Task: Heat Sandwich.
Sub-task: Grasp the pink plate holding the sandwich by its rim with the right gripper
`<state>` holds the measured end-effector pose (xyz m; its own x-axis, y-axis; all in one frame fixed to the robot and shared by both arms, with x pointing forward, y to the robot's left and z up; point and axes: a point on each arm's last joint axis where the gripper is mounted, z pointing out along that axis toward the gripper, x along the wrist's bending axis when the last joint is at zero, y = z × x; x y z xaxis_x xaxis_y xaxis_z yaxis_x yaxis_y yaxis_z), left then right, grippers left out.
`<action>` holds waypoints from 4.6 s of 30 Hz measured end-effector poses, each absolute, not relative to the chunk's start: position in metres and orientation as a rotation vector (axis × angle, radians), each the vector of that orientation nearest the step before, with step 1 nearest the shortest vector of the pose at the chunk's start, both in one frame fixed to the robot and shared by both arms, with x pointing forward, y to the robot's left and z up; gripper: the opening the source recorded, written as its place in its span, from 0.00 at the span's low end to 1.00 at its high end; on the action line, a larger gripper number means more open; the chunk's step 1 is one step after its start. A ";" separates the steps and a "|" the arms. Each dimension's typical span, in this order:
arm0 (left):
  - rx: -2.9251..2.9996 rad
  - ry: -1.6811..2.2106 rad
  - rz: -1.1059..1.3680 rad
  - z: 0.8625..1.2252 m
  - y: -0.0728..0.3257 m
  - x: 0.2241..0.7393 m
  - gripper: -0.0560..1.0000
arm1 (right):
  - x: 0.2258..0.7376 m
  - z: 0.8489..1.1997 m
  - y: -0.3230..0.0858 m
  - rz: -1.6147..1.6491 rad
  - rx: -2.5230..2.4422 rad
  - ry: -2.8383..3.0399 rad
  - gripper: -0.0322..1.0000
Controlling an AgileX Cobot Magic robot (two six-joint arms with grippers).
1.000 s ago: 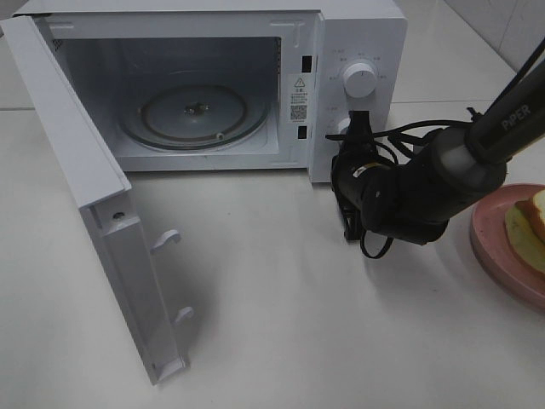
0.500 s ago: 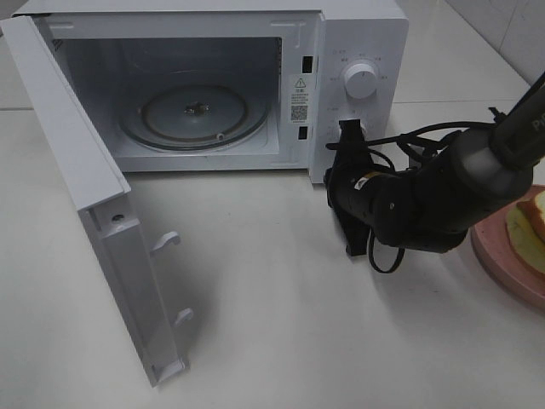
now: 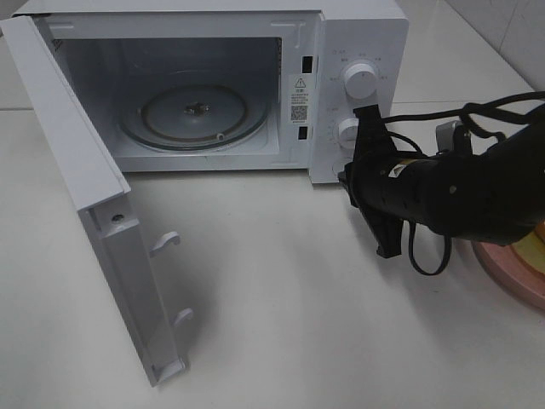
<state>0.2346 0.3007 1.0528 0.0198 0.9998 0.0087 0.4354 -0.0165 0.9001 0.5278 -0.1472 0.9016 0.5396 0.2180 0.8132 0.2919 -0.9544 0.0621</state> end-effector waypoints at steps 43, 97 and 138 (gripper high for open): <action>1.551 1.513 0.958 1.053 0.301 0.235 0.97 | 0.442 0.957 -0.154 -0.689 -1.777 -2.467 0.07; 1.551 1.513 0.958 1.053 0.301 0.235 0.97 | 0.509 0.941 -0.250 0.062 -1.979 -2.576 0.90; 1.551 1.513 0.958 1.053 0.301 0.235 0.97 | 0.538 0.890 -0.268 0.100 -2.013 -2.570 0.14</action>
<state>0.2346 0.3007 1.0528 0.0198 0.9998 0.0087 0.4354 -0.0165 0.9001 0.5385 -0.2681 0.8900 -0.2356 0.9625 -0.1347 0.9700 0.2414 0.0282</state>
